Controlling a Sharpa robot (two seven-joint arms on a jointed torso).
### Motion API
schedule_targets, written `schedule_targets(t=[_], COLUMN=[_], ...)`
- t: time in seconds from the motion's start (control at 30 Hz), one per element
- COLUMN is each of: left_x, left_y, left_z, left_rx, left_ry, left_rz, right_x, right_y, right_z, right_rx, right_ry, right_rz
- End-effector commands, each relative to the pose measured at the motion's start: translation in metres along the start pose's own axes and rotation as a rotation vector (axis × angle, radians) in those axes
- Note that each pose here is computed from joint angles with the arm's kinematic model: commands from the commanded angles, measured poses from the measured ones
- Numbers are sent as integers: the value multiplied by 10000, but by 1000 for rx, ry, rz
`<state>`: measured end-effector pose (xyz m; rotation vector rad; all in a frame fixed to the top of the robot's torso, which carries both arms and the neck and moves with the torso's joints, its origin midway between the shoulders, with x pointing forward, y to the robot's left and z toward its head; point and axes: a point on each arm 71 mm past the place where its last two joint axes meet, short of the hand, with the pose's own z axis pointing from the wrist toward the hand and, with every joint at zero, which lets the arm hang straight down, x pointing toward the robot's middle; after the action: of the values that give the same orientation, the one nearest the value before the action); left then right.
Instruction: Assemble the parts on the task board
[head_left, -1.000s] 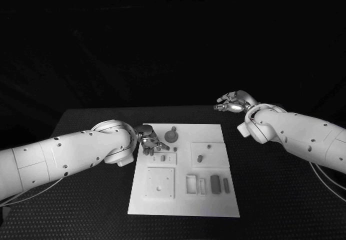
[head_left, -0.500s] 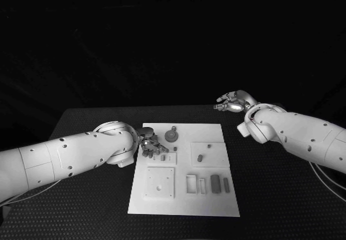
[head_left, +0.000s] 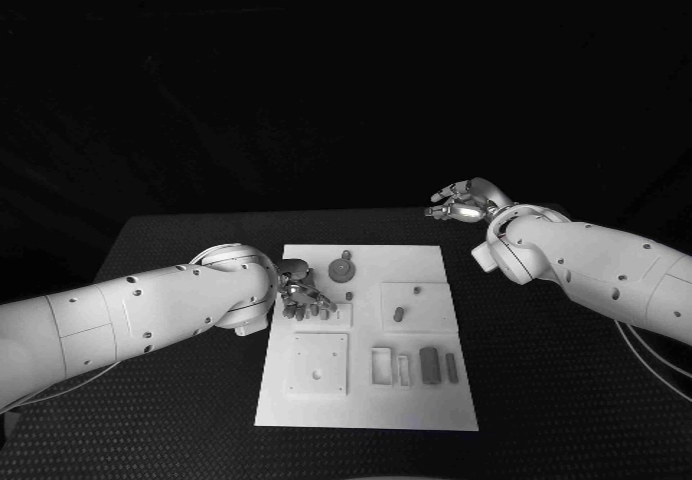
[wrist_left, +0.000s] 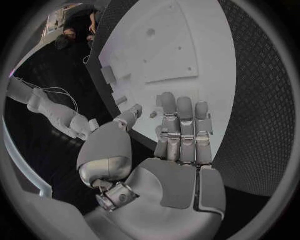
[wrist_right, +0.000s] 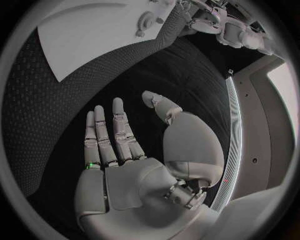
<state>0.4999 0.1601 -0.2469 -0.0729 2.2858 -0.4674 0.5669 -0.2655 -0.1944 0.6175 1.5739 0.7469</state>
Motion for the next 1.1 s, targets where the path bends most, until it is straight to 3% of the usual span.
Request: schedule_targets(t=[0.03, 1.1], left_x=[29, 73], left_y=[-11, -69], left_z=[13, 136], left_rx=[0, 2], left_ry=[30, 45], left_rz=[19, 23], right_x=[10, 26], right_y=[7, 23], right_z=[0, -5], right_rx=[-8, -12], right_ry=[8, 13], right_rz=[-1, 1])
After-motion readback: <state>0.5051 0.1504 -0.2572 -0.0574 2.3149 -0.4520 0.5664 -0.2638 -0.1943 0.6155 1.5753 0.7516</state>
